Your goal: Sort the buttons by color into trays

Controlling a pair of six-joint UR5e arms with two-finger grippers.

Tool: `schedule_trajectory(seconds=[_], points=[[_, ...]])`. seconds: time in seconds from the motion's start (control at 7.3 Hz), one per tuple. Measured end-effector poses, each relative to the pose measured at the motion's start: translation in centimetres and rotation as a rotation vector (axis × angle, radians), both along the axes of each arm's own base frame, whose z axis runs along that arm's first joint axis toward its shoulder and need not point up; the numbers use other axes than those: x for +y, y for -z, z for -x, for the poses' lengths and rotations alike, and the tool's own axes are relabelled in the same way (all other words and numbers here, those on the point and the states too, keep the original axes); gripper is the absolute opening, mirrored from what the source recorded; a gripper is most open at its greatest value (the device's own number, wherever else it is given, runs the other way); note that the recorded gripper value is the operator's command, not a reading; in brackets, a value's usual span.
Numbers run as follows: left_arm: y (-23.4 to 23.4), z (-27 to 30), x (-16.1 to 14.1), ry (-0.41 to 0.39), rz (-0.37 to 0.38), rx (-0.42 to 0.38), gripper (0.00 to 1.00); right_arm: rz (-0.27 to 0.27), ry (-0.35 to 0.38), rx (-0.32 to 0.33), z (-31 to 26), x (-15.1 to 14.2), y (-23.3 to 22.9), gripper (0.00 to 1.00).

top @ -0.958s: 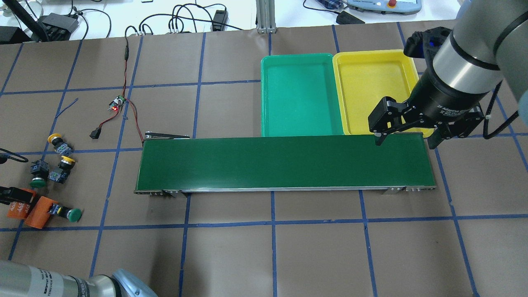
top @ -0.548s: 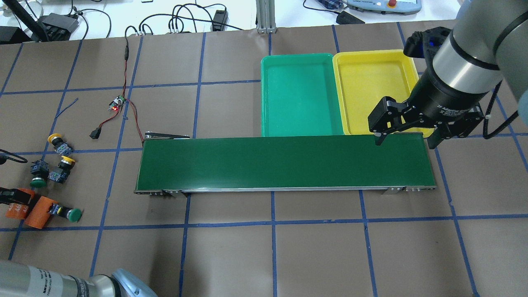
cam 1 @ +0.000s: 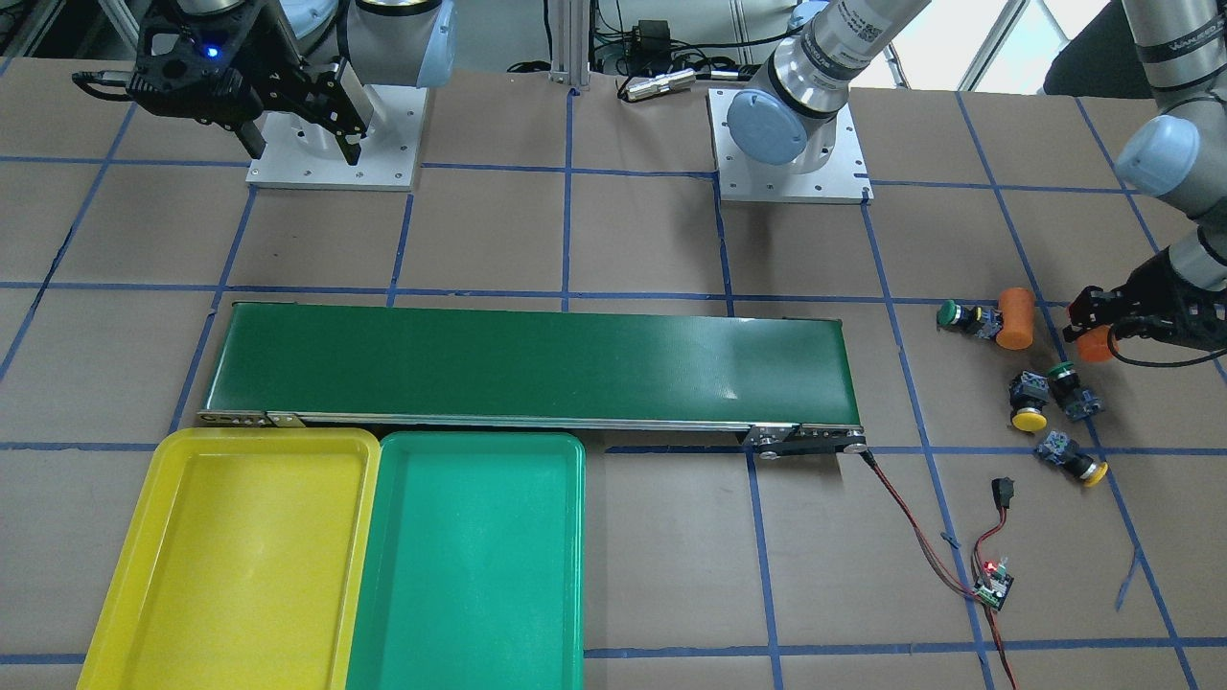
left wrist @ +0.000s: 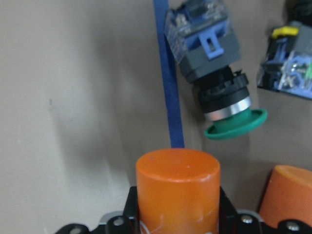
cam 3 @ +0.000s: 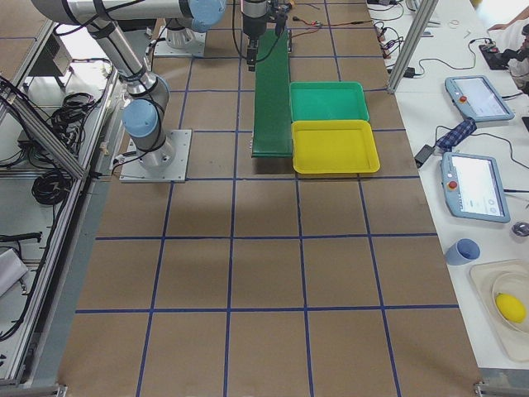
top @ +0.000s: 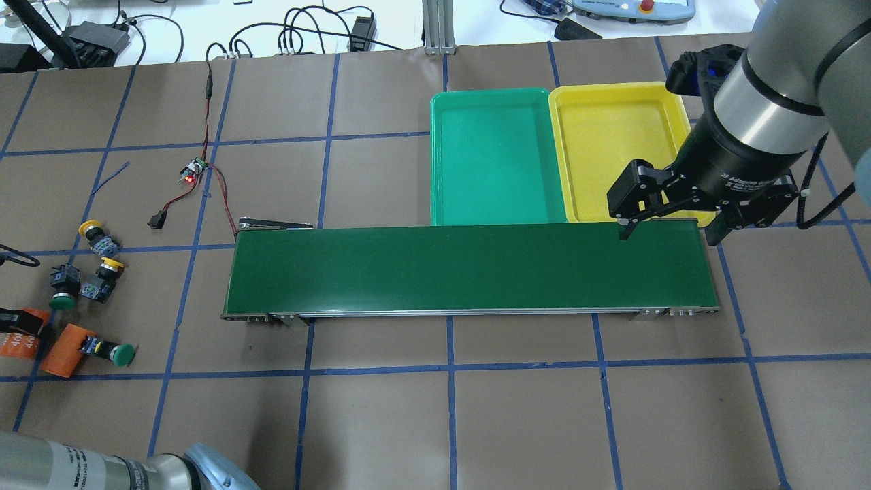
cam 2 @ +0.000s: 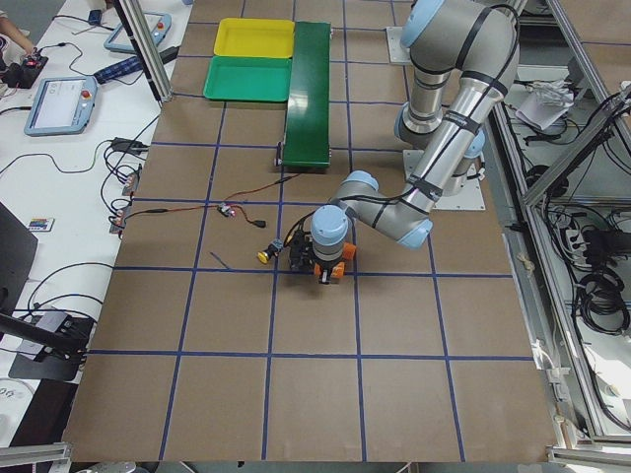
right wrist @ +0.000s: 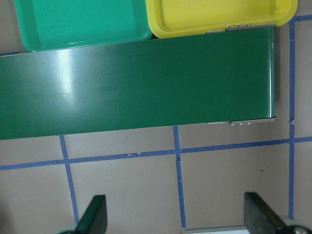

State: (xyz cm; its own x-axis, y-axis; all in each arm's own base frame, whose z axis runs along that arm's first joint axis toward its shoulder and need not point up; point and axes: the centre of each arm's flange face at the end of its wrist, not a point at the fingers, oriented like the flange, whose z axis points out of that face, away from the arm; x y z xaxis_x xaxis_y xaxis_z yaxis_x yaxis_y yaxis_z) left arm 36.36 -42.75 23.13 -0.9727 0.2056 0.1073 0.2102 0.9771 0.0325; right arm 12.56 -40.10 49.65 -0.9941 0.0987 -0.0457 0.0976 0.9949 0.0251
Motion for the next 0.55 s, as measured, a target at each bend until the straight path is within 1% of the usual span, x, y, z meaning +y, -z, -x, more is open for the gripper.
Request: schedule_trajectory(seconds=[0.27,0.41,0.55], points=[[-4.8,4.4,-4.2,0.146,-0.011,0.020,0.00,0.006,0.001,0.000,0.0,-0.1,0.0,1.00],[-6.3,8.0,-6.0,0.257,-0.007,0.024,0.00,0.005,0.001,0.000,0.0,-0.1,0.2,1.00],[-7.6,12.8,-8.0,0.387,0.002,0.019,0.00,0.002,0.002,0.000,0.0,-0.1,0.3,1.00]])
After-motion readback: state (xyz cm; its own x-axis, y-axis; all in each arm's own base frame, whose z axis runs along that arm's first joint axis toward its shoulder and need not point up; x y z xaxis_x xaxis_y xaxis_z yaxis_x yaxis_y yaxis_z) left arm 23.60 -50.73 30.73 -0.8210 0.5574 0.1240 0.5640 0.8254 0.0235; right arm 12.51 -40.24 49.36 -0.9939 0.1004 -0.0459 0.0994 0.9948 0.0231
